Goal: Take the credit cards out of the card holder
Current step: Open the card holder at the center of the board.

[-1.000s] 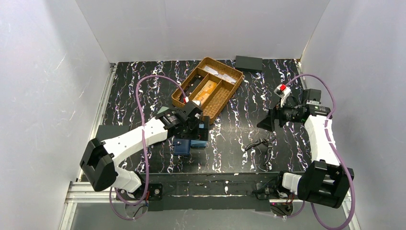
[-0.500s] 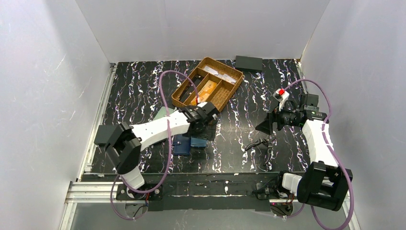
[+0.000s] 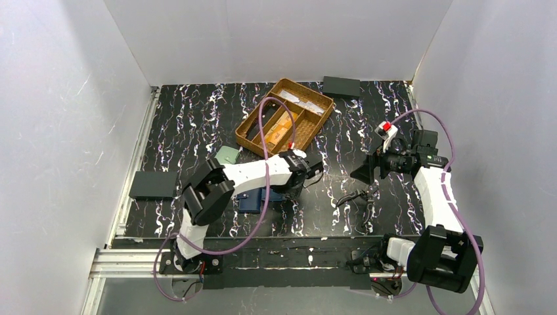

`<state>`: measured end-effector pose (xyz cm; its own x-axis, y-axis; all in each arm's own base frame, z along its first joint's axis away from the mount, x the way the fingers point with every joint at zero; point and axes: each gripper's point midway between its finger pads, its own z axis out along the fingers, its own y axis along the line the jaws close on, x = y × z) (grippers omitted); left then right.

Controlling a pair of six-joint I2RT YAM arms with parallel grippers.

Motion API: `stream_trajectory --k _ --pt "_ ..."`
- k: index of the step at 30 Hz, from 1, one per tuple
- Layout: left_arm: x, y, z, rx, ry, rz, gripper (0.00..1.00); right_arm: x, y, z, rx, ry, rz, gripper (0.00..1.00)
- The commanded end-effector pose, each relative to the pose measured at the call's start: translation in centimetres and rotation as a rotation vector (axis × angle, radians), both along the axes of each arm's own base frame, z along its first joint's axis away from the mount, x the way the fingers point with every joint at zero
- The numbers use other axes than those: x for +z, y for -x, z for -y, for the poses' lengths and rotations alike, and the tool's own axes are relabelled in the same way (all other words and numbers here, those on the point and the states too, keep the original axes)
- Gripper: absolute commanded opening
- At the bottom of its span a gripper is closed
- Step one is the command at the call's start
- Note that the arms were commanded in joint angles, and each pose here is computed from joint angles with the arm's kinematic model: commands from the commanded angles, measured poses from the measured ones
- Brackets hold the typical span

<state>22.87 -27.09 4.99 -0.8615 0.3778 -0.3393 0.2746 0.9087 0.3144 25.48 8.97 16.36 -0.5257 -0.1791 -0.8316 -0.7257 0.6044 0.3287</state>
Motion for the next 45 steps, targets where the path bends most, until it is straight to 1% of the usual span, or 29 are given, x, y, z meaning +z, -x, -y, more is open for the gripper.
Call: stream_trajectory --k 1,9,12,14,16,20,23,28,34,39,45 --pt "1.0 -1.5 -1.0 -0.011 -0.116 0.091 0.77 0.4 0.3 -0.4 0.01 -0.014 0.033 1.0" --pt "0.0 -1.8 -0.9 -0.01 -0.171 0.122 0.76 0.4 0.3 -0.4 0.008 -0.012 0.035 1.0" --pt "-0.4 -1.8 -1.2 -0.009 -0.193 0.135 0.72 0.4 0.3 -0.4 0.009 -0.016 0.034 1.0" --pt "-0.5 -1.8 -1.6 -0.004 -0.207 0.144 0.66 0.4 0.3 -0.4 0.007 -0.015 0.031 1.0" --pt "-0.7 -1.7 -1.9 0.0 -0.217 0.146 0.57 0.5 0.3 -0.4 0.006 -0.011 0.033 1.0" --pt "-0.5 -1.4 -2.0 -0.008 -0.219 0.15 0.3 0.5 0.5 -0.4 0.004 -0.005 0.045 1.0" --pt "0.4 -1.1 -1.7 -0.013 -0.187 0.157 0.2 0.5 0.6 -0.3 0.001 0.001 0.054 1.0" --pt "2.1 0.5 -0.3 -0.038 -0.076 0.123 0.12 0.6 0.7 -0.4 0.004 0.003 0.06 1.0" --pt "2.8 3.4 1.8 -0.069 0.147 0.011 0.04 0.7 0.8 -0.4 0.009 0.004 0.067 1.0" --pt "3.6 5.2 3.8 -0.132 0.333 -0.051 0.02 0.8 0.9 -0.5 0.015 0.003 0.07 1.0" --pt "5.6 5.9 6.7 -0.257 0.501 -0.059 0.0 1.2 1.0 -0.5 0.026 0.003 0.072 1.0"
